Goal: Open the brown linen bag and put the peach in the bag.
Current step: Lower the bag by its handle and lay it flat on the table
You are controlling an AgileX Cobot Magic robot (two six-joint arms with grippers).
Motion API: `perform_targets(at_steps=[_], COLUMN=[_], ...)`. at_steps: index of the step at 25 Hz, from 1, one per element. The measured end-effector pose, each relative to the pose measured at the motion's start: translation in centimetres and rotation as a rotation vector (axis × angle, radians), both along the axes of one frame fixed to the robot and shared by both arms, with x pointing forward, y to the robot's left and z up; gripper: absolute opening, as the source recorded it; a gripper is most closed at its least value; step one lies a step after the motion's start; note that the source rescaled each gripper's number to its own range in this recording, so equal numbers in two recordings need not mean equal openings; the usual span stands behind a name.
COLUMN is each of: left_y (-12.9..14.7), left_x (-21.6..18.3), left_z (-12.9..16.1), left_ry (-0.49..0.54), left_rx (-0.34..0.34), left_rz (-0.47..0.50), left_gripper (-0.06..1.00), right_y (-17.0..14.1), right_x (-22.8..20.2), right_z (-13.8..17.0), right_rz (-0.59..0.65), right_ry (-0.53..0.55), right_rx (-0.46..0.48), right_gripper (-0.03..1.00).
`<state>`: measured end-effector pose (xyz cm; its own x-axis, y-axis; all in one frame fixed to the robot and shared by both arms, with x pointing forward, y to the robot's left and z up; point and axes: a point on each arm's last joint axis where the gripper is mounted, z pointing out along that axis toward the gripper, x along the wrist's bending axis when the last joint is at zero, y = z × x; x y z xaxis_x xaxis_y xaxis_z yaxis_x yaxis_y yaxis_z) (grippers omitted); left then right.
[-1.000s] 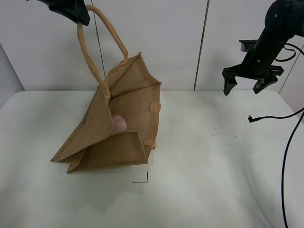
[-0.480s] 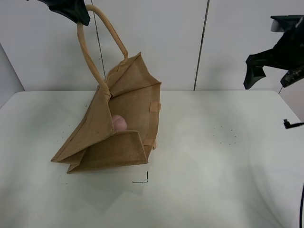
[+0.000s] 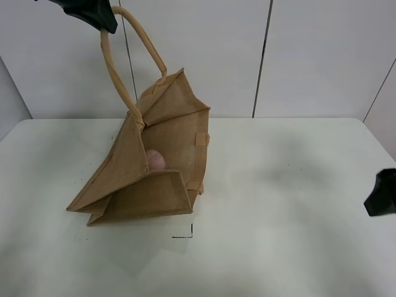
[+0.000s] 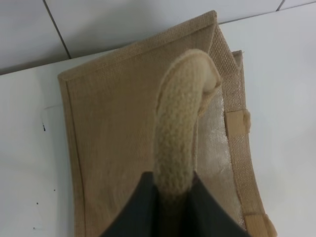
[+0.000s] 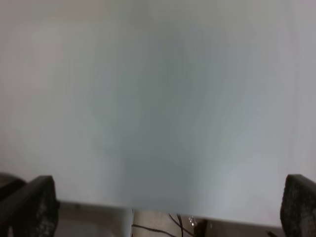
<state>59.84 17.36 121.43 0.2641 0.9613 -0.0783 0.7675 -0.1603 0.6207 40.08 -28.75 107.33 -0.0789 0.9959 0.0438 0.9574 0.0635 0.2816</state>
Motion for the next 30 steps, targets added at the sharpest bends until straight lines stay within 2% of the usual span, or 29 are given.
perform_targets(at_steps=[9, 13, 16, 22, 27, 30], left_y=[0.0, -0.1, -0.3, -1.4, -2.4, -3.1], left_x=[0.0, 0.2, 0.8, 3.3, 5.7, 6.8], left_z=[0.0, -0.3, -1.7, -8.7, -15.1, -18.1], left_ry=[0.0, 0.006, 0.049, 0.245, 0.379, 0.413], left_rx=[0.0, 0.002, 0.012, 0.067, 0.089, 0.079], left_rz=[0.0, 0.0, -0.002, -0.01, -0.021, -0.047], left_gripper=[0.0, 0.0, 0.0, 0.0, 0.0, 0.01], right_y=[-0.2, -0.3, -0.4, -0.5, -0.5, -0.5], right_x=[-9.4, -12.0, -13.5, -16.4, -16.7, -16.7], right_z=[-2.7, -2.5, -2.1, -1.8, -1.9, -1.9], right_rz=[0.004, 0.007, 0.008, 0.009, 0.009, 0.009], right_ry=[-0.332, -0.532, -0.642, -0.827, -0.844, -0.844], right_rx=[0.027, 0.035, 0.039, 0.046, 0.046, 0.046], right_gripper=[1.0, 1.0, 1.0, 1.0, 1.0, 1.0])
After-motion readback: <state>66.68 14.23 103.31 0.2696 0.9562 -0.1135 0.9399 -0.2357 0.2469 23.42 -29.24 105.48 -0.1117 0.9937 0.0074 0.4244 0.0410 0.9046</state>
